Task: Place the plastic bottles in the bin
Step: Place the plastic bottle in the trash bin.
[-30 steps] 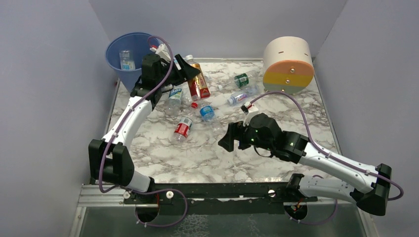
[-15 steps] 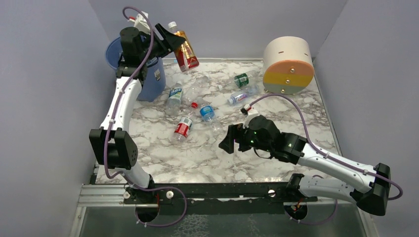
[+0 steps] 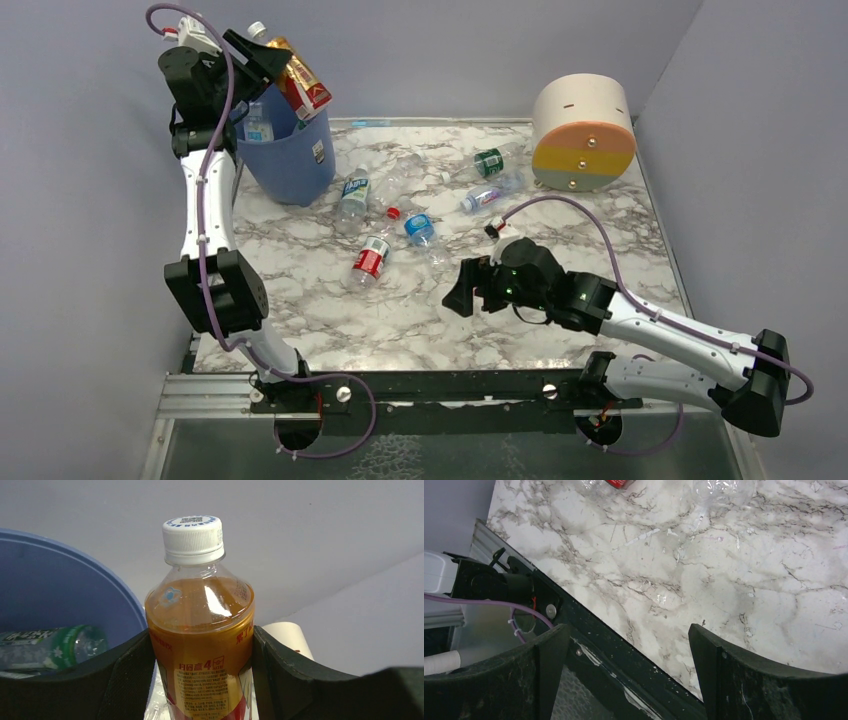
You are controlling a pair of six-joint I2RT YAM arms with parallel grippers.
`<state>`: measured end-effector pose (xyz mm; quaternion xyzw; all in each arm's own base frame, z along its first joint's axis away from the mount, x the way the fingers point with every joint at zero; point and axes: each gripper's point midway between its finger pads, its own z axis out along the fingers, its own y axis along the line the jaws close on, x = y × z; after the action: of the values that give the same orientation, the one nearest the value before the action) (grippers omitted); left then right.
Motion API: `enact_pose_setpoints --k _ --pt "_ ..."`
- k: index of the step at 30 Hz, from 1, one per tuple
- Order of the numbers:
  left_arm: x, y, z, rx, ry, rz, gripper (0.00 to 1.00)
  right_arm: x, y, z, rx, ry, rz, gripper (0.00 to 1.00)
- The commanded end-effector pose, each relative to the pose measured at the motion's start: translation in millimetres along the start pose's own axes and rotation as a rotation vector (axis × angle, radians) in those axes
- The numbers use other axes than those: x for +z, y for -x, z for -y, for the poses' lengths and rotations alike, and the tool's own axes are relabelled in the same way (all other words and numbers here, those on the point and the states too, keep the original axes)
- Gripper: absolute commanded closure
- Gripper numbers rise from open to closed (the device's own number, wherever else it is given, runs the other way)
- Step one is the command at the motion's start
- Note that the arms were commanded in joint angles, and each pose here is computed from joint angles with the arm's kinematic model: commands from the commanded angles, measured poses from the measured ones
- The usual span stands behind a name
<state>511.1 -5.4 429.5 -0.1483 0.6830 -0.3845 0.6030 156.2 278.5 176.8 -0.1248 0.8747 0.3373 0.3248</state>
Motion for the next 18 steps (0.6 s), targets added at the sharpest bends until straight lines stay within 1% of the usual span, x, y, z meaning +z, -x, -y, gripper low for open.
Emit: enact_pose_setpoints --k 1,7,18 --pt "1 29 0 0.032 -0.030 0.064 0.47 -1 -5 -8 0.011 0.048 -0.016 0.09" --pt "1 41 -30 0.031 0.032 0.098 0.46 -4 -7 -7 0.017 0.049 -0.019 0.09" --pt "-4 36 -79 0.021 0.150 0.083 0.46 -9 -7 -8 0.024 0.051 -0.019 0.09"
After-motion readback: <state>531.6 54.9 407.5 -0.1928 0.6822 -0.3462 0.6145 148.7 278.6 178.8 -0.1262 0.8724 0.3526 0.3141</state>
